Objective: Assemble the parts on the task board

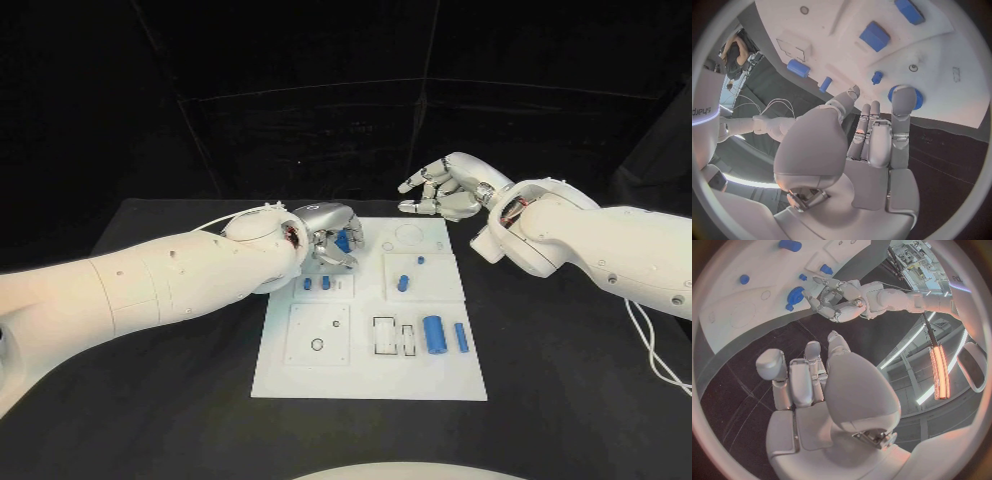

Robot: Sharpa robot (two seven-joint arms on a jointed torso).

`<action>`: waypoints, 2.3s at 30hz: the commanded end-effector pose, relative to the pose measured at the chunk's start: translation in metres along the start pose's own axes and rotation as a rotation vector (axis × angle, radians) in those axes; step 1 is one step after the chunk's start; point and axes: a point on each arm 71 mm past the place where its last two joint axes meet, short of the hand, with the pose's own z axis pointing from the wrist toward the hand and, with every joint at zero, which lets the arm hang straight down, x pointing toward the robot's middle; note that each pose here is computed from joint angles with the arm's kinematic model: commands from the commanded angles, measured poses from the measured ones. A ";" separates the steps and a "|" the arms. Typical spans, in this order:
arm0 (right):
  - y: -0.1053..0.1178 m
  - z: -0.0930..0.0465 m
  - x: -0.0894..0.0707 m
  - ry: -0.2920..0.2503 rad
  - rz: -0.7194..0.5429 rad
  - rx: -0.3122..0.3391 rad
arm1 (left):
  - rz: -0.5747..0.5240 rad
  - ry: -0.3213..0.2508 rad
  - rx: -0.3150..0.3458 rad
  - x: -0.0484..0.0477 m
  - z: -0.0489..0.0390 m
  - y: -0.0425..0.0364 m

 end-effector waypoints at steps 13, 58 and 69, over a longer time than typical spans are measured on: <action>0.003 0.002 0.002 0.003 0.003 -0.012 | 0.121 0.095 -0.055 0.0093 0.0122 -0.0006; 0.005 0.004 0.003 0.004 0.004 -0.018 | 0.117 0.095 -0.046 0.0133 0.0138 0.0035; 0.002 0.003 0.001 0.000 0.002 -0.012 | -0.014 -0.035 -0.024 -0.0121 0.0002 0.0030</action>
